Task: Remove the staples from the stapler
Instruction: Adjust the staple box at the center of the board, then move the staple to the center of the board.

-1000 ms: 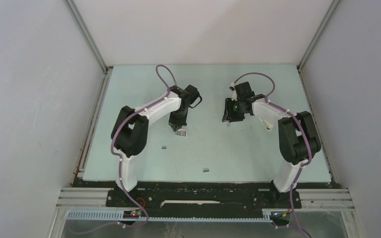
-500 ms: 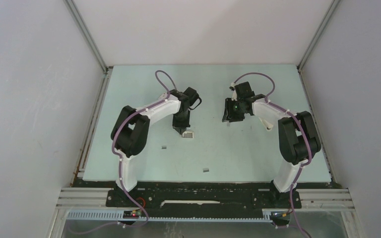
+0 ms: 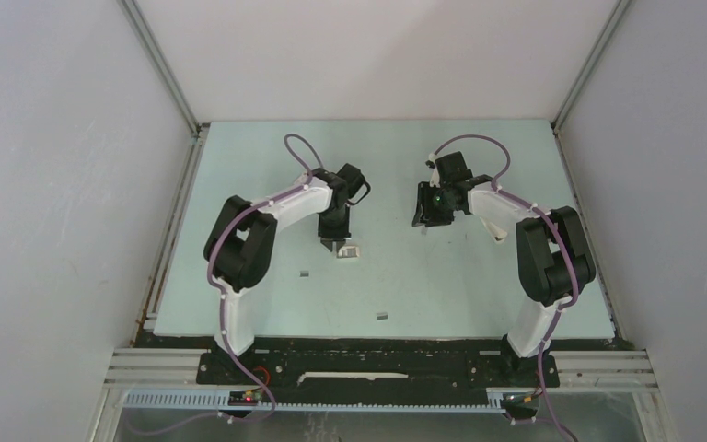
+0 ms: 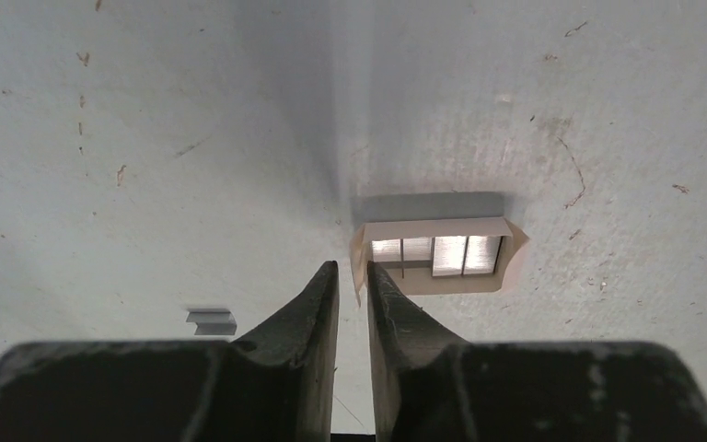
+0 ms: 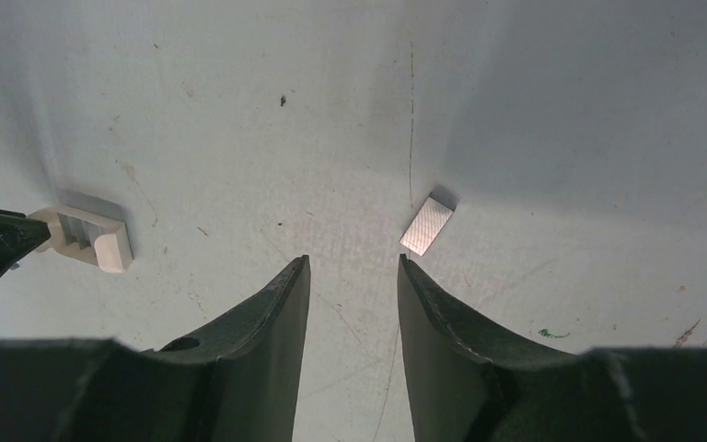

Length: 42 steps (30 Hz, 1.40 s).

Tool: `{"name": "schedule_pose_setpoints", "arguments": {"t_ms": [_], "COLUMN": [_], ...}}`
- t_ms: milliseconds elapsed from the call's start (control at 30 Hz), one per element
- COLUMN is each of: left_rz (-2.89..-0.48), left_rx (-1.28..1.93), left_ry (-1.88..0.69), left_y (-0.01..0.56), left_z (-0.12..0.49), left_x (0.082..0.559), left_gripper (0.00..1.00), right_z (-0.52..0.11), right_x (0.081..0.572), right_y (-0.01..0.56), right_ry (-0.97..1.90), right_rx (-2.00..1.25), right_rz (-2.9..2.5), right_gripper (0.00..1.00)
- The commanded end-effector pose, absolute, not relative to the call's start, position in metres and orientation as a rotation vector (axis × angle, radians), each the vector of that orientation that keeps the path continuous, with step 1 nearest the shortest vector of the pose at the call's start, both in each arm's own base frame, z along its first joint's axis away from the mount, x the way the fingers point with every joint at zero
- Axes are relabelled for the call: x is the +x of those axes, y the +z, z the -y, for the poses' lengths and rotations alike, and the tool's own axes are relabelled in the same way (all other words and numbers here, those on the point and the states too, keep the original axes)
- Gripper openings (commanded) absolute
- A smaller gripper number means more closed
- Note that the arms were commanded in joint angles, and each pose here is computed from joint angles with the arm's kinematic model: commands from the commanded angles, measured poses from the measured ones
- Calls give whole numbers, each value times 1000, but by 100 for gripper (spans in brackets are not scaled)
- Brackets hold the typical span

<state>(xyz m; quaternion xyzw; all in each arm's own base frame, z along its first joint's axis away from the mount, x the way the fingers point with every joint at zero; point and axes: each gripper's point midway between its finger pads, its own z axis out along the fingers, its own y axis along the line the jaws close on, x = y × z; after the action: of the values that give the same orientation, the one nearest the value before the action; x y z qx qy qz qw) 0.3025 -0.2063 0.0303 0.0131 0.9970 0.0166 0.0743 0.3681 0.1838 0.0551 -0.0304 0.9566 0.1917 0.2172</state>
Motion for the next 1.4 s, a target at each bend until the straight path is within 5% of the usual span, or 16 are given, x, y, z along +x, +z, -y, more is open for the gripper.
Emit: {"name": "schedule_pose_setpoints", "arguments": {"t_ms": [0,367,700,933,1367], "left_rz": [-2910,-2624,-2229,-2010,-1945], "left_rx": [-14,103,-41,-188,-13], "left_ry": [2,-126,-93,-265,-596], "left_y": [62,119,182,202,210], "left_z": [202,183,134,126,180], "left_x": [309,307,305,296,294], "left_gripper": [24,58,71,99,98], "right_z": [-183,-185,-176,-174,-140], "right_x": [375,372,374,375,372], "right_y": [66,76,76,82,110], "right_ry": [516,494,408,432,904], "right_rx": [-88,-163,-155,-226,-597], "right_rz": [-2609,-2584,-2579,-2556,-2507], "right_gripper": [49,50,52,53,50]}}
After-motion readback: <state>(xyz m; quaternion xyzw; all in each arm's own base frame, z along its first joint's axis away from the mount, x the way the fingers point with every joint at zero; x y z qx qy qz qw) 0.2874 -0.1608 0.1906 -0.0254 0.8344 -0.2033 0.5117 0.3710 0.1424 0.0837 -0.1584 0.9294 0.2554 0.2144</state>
